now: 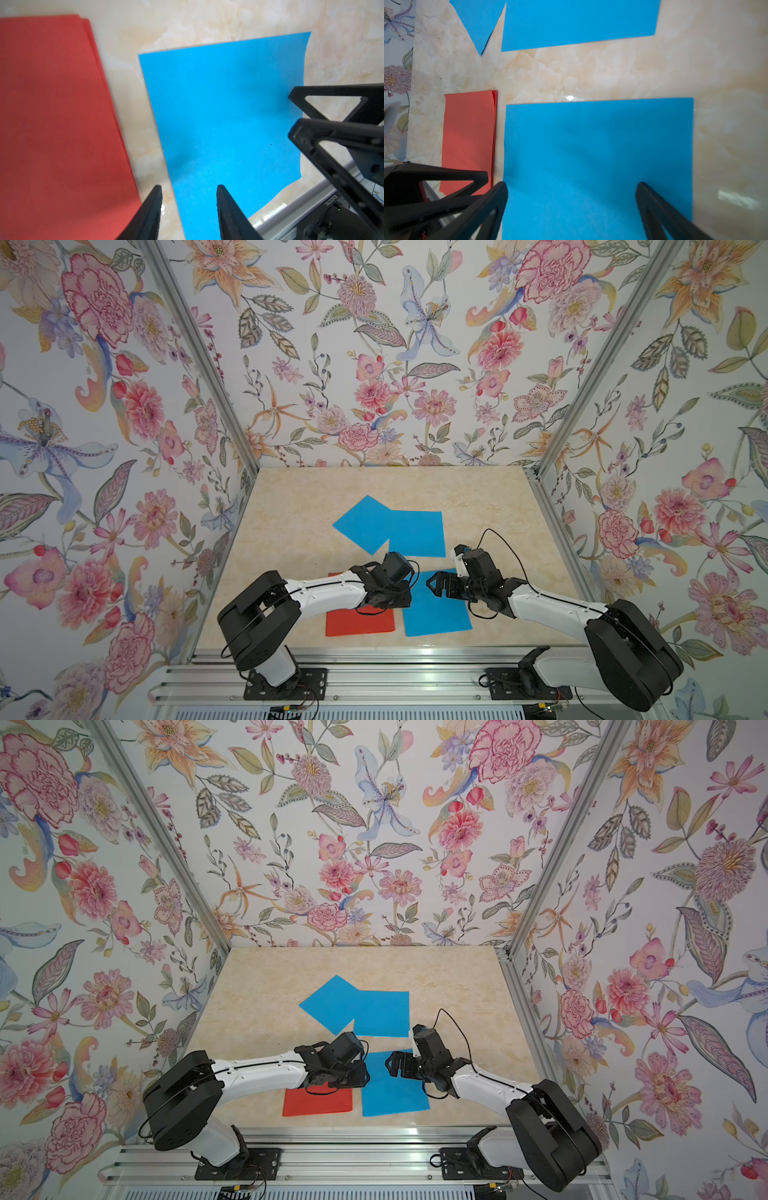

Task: Sort the scattered colored papers by color
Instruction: Place the colored paper at the center of the board.

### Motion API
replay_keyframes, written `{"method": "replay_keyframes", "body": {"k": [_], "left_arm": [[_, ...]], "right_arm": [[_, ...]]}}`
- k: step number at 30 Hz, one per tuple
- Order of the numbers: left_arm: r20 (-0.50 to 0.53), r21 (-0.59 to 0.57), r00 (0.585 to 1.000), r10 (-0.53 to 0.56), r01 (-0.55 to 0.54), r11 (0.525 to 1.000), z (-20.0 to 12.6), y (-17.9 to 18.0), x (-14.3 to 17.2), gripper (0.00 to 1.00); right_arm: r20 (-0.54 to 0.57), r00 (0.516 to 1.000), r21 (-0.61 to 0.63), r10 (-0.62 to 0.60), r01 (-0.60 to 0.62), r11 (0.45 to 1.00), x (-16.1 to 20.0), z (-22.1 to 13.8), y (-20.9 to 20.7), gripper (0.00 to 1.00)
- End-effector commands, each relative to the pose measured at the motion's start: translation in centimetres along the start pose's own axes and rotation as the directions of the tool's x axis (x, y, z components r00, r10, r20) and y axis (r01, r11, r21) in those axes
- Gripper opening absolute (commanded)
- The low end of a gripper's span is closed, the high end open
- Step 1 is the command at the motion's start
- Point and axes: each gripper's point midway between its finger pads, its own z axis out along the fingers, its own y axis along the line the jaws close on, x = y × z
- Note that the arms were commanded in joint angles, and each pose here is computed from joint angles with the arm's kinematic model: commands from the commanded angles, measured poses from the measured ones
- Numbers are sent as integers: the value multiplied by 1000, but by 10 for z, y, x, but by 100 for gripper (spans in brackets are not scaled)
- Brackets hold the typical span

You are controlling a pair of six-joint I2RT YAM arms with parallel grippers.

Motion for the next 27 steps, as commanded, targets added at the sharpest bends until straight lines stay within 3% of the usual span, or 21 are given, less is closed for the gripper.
{"method": "replay_keyframes", "body": {"k": [1, 8, 15, 18, 24, 27], "left_arm": [[75, -59, 996, 47, -42, 997, -30, 10, -25, 47], [217, -67, 973, 83, -70, 995, -64, 17, -77, 50], [216, -57, 969, 116, -106, 993, -54, 21, -128, 50], [218, -48, 971, 101, -92, 995, -50, 29, -155, 50], [261, -64, 965, 13, 4, 998, -52, 80, -217, 49], [266, -83, 964, -30, 54, 995, -48, 105, -235, 42]], "right_arm": [[-12, 1000, 29, -1, 1, 1000, 6, -2, -6, 100], [31, 999, 42, -11, 10, 999, -9, -12, -1, 100], [125, 989, 29, -81, 78, 997, -71, -21, 33, 100], [129, 986, 4, -109, 109, 994, -98, -10, 46, 100], [110, 987, -113, -120, 132, 985, -147, 29, 77, 100], [80, 987, -174, -137, 149, 973, -158, 56, 98, 100]]}}
